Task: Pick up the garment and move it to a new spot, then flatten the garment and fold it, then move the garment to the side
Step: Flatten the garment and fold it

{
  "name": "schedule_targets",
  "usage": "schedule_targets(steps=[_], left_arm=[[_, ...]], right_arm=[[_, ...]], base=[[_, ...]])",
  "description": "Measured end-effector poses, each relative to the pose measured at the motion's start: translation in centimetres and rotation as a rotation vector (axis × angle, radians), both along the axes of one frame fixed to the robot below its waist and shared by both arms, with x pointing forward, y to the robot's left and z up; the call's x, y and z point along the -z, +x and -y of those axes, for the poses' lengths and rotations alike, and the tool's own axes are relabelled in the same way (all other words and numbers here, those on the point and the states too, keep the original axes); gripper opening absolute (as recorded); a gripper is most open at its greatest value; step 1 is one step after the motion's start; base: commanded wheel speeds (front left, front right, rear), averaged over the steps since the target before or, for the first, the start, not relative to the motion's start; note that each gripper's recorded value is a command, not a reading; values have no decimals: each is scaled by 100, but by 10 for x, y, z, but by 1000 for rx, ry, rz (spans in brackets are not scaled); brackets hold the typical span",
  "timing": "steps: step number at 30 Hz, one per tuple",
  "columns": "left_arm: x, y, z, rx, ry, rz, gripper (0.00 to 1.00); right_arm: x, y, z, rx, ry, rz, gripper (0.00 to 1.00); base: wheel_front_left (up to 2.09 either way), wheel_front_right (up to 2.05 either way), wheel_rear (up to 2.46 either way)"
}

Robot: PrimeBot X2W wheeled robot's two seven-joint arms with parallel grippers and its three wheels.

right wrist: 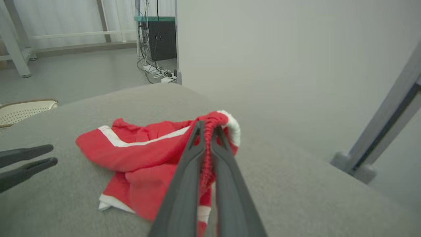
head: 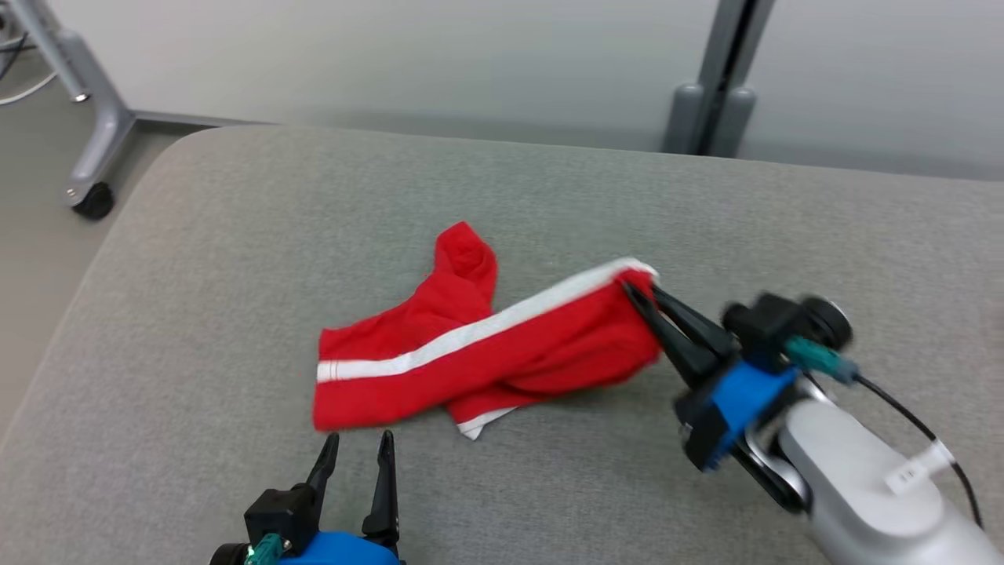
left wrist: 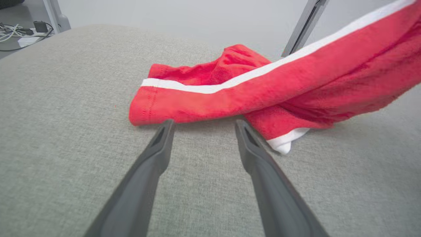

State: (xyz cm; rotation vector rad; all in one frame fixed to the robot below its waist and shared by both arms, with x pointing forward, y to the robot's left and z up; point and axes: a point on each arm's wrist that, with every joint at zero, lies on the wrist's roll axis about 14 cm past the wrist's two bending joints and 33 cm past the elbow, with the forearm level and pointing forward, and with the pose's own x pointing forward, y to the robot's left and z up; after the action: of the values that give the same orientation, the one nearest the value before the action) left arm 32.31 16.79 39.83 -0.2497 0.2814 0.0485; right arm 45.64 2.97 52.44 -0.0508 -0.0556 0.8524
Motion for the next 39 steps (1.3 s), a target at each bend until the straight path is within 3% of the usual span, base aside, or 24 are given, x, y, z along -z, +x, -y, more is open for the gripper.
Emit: schedule_targets(steps=[5, 6, 8, 9, 10, 19, 25, 39], left_arm=[[-3, 10, 7, 33, 6, 14, 100], [-3, 11, 8, 39, 8, 16, 100], [-6, 15, 10, 49, 8, 26, 100], [-7, 16, 10, 50, 9, 31, 100], [-8, 17, 11, 52, 10, 35, 100], [-17, 20, 5, 38, 37, 63, 100], [-27, 25, -5, 14, 79, 97, 100], [-29, 24, -7, 22, 113, 105, 100]], right_arm=[[55, -14, 82, 192, -81, -126, 0], [61, -17, 94, 222, -91, -138, 7], [69, -25, 122, 294, -111, -156, 43], [72, -27, 131, 319, -114, -163, 75], [76, -31, 137, 335, -129, -169, 100], [103, -51, 178, 506, -146, -244, 100], [60, -40, 187, 615, -48, -112, 100], [76, -71, 179, 696, 40, -187, 100]], base=[[0, 0, 0], [0, 0, 0], [0, 0, 0], [0, 0, 0], [0, 0, 0], [0, 0, 0], [0, 0, 0], [0, 0, 0]])
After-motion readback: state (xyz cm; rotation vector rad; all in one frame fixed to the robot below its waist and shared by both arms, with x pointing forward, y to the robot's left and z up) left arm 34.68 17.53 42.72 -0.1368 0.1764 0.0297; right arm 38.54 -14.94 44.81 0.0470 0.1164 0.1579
